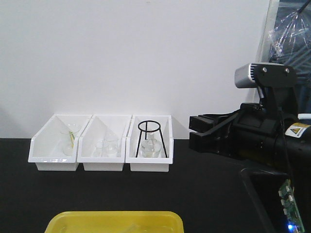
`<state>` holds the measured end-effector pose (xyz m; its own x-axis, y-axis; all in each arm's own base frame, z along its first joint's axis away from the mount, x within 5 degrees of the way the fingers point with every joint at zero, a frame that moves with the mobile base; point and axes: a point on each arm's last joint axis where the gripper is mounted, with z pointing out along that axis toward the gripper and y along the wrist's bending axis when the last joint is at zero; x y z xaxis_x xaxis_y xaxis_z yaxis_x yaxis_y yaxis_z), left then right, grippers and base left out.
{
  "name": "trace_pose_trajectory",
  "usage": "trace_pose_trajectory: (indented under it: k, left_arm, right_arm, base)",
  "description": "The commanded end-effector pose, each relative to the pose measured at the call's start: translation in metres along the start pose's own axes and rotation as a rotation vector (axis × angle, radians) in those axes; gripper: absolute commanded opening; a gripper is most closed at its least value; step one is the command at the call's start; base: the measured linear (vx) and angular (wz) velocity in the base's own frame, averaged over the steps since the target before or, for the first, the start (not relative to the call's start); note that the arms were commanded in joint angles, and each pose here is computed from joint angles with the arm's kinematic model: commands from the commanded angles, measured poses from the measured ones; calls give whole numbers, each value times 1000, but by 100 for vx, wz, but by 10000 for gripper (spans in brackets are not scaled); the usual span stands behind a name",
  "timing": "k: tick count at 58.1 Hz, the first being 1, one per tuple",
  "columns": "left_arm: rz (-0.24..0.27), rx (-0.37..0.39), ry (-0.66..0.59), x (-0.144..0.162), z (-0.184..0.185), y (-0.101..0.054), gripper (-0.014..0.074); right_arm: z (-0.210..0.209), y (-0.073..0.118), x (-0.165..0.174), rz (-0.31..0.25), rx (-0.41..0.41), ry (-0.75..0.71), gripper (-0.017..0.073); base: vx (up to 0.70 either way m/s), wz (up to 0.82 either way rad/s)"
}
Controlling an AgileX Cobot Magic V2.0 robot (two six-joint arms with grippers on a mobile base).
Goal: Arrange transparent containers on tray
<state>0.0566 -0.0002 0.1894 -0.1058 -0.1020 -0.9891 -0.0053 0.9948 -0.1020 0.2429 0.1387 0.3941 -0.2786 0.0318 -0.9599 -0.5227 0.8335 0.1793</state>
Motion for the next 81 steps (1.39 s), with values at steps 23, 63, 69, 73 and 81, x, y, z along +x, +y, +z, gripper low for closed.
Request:
trace_pose_trajectory:
  k: [23, 63, 69, 73, 81]
  left_arm:
    - [-16, -3, -64, 4, 1, 1, -8]
    - [-16, -3, -64, 4, 1, 1, -8]
    - [-16, -3, -64, 4, 1, 1, -8]
    - [-16, -3, -64, 4, 1, 1, -8]
    - [-16, -3, -64, 4, 1, 1, -8]
  right_arm:
    - [-11, -1, -20, -6, 24, -114, 72]
    - [-11, -1, -21, -5, 30, -128, 72]
    - [-12, -1, -21, -20, 29, -124, 72]
    - [-20, 1, -25, -39, 28, -140, 72]
    - [-48, 6, -35, -94, 20, -173, 42]
  base:
    - [0, 0]
    - [0, 0]
    - [0, 0]
    - [0, 0]
    - [0, 0]
